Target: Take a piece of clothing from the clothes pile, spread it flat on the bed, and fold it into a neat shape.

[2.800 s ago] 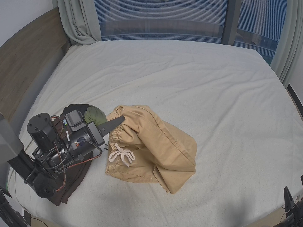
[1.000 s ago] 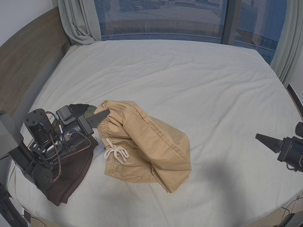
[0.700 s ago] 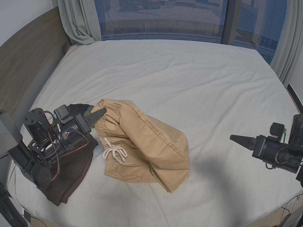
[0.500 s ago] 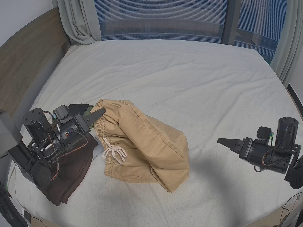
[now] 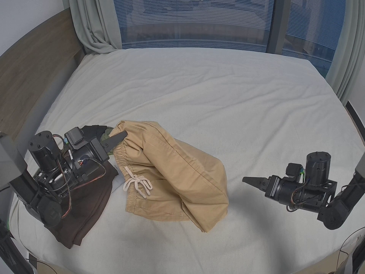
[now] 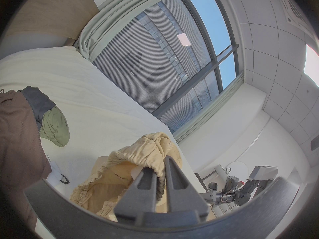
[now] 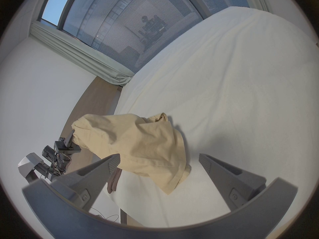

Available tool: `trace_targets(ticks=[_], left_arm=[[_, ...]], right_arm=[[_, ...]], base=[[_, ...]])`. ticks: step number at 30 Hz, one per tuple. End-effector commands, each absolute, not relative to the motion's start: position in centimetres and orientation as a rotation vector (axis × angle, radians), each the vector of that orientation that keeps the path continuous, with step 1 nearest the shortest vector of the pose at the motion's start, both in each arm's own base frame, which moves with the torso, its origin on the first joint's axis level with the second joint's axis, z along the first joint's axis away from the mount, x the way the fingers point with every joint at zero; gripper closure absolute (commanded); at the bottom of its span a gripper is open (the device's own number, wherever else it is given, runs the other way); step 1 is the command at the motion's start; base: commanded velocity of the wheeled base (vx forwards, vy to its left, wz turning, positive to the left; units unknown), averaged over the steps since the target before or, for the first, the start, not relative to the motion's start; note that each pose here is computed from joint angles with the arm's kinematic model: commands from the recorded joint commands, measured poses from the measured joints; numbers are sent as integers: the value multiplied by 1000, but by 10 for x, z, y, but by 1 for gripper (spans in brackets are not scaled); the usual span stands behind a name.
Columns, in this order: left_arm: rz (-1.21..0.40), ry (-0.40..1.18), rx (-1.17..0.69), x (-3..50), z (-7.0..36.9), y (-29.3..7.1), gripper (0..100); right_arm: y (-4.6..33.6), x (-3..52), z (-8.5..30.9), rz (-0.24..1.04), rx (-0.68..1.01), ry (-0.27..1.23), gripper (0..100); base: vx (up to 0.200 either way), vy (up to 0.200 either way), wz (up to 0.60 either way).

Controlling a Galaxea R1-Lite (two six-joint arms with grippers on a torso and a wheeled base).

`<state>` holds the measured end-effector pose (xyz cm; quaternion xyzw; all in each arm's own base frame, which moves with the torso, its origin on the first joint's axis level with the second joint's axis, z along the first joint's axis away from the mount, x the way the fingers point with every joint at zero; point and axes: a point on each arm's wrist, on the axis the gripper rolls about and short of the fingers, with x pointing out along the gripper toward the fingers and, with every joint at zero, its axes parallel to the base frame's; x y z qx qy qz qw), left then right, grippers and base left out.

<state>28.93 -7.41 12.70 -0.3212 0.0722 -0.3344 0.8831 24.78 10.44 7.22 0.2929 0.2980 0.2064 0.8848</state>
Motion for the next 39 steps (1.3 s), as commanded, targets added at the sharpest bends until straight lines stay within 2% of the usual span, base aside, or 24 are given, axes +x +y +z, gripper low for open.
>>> trace_targets(ticks=[1, 7, 23, 30, 39], left_arm=[[-696, 151, -669, 290, 127, -74, 100], [-696, 147, -669, 290, 127, -74, 100], [-689, 139, -667, 294, 127, -72, 100], [-678, 148, -639, 297, 120, -72, 100], [-672, 164, -635, 300, 114, -72, 100]], right_arm=[[113, 262, 37, 420, 610, 707, 0], [120, 276, 25, 454, 679, 751, 0], [143, 310, -18, 472, 690, 823, 0], [165, 319, -19, 505, 730, 831, 0], [174, 319, -12, 541, 782, 820, 0]], base=[[0, 0, 0], [0, 0, 0], [0, 0, 0], [0, 0, 0], [0, 0, 0]])
